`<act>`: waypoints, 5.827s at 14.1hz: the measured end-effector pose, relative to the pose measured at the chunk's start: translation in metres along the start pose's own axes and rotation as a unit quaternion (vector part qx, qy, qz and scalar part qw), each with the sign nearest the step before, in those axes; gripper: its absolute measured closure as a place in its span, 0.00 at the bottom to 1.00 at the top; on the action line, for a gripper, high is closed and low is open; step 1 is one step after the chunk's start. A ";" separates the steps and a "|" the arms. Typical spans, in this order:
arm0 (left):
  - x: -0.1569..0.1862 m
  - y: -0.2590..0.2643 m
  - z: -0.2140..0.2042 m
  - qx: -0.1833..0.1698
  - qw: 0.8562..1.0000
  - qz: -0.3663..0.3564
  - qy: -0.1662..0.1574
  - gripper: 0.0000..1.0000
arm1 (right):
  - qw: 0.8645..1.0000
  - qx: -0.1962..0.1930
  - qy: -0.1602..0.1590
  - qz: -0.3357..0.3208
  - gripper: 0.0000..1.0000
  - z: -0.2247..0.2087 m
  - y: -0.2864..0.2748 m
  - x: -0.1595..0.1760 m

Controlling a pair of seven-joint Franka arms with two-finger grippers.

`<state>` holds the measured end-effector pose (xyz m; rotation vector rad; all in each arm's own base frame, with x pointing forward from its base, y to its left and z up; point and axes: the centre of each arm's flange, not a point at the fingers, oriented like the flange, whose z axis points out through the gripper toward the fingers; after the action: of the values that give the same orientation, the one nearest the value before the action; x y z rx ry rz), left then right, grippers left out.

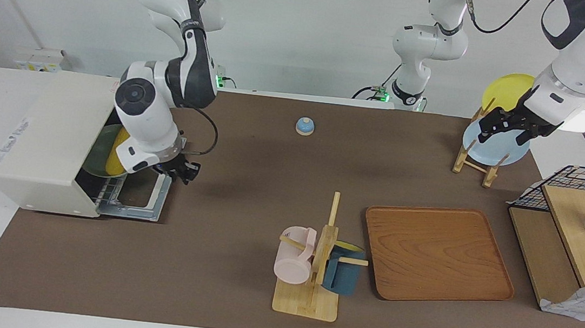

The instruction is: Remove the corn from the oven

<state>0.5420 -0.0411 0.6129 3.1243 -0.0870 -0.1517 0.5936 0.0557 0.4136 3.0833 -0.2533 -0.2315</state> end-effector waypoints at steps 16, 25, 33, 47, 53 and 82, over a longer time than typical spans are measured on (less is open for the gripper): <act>0.000 0.000 0.000 0.000 1.000 0.000 0.000 0.00 | 0.997 -0.054 -0.028 -0.056 0.74 0.059 0.067 -0.019; 0.000 0.000 0.000 0.000 1.000 0.000 0.000 0.00 | 0.989 -0.110 -0.020 -0.097 0.97 -0.017 -0.117 -0.035; 0.000 -0.016 0.000 -0.001 1.000 -0.015 0.000 0.00 | 0.997 -0.081 0.009 0.004 0.97 0.066 -0.411 -0.090; -0.004 0.007 0.006 -0.034 0.998 -0.053 0.006 0.00 | 0.998 0.012 0.042 0.039 0.01 -0.060 -0.345 -0.055; -0.014 0.186 0.078 -0.046 0.993 -0.089 0.055 0.00 | 0.999 -0.010 0.005 -0.049 0.45 0.012 -0.159 -0.015; -0.033 0.420 0.321 -0.017 0.997 -0.060 0.046 0.32 | 0.971 -0.148 -0.058 -0.180 0.99 0.085 -0.039 -0.018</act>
<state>0.4545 -0.4613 0.3026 3.0963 0.1033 -0.0086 0.5696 0.0952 0.3301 2.7950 0.3157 -0.4201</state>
